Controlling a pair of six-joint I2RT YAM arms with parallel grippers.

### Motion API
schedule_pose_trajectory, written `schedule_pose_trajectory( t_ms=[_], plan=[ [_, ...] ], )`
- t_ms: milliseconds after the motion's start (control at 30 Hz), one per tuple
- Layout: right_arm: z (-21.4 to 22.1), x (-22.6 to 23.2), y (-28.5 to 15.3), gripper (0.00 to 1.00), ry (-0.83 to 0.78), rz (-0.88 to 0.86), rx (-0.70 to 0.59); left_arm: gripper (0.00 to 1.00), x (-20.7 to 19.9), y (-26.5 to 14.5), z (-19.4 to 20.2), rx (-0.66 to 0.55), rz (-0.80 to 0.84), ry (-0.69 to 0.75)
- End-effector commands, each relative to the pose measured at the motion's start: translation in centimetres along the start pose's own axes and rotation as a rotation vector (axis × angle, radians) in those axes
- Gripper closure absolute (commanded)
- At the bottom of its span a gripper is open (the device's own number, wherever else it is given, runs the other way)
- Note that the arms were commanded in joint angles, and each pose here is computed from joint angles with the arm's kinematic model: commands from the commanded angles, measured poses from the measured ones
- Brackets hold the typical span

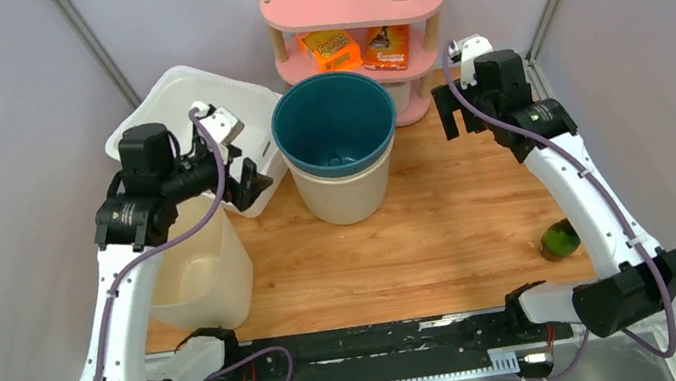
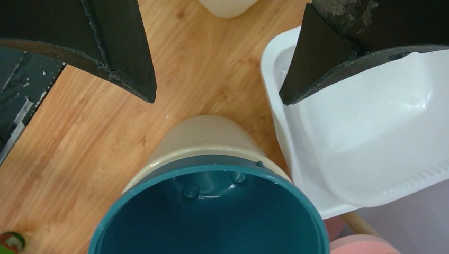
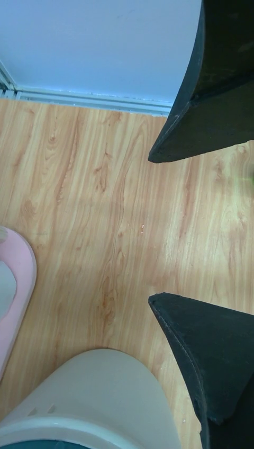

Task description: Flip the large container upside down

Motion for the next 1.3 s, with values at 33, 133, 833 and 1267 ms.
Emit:
schedule_pose_trajectory(
  t_ms=[33,133,833,1267],
  plan=[
    [-2.8,1.7,-0.4,0.0,-0.017,-0.108,-0.085,0.0,-2.4,0.4,1.4,0.014,0.093,0.038],
    [-4.1,4.0,-0.8,0.0,-0.103,-0.259,-0.118,0.0,-3.5,1.3,2.5,0.034,0.141,0.025],
    [-6.5,25.6,-5.6,0.11,-0.717,-0.781,-0.264,0.0,-3.3,1.4,13.4,0.425,-0.078,-0.239],
    [-4.6,29.6,-7.5,0.16,-0.763,-0.889,-0.233,0.0,-1.9,1.0,9.7,0.273,-0.127,-0.301]
  ],
)
Point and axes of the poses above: each gripper's point midway between its finger pads, its own y axis out along the fingers, its own x axis along the line the jaws close on, z = x × y, the point moved 1 cm from there along -y, back along the fingers, and after that the axes turned 9 degrees about y, right-handed, at the moved point
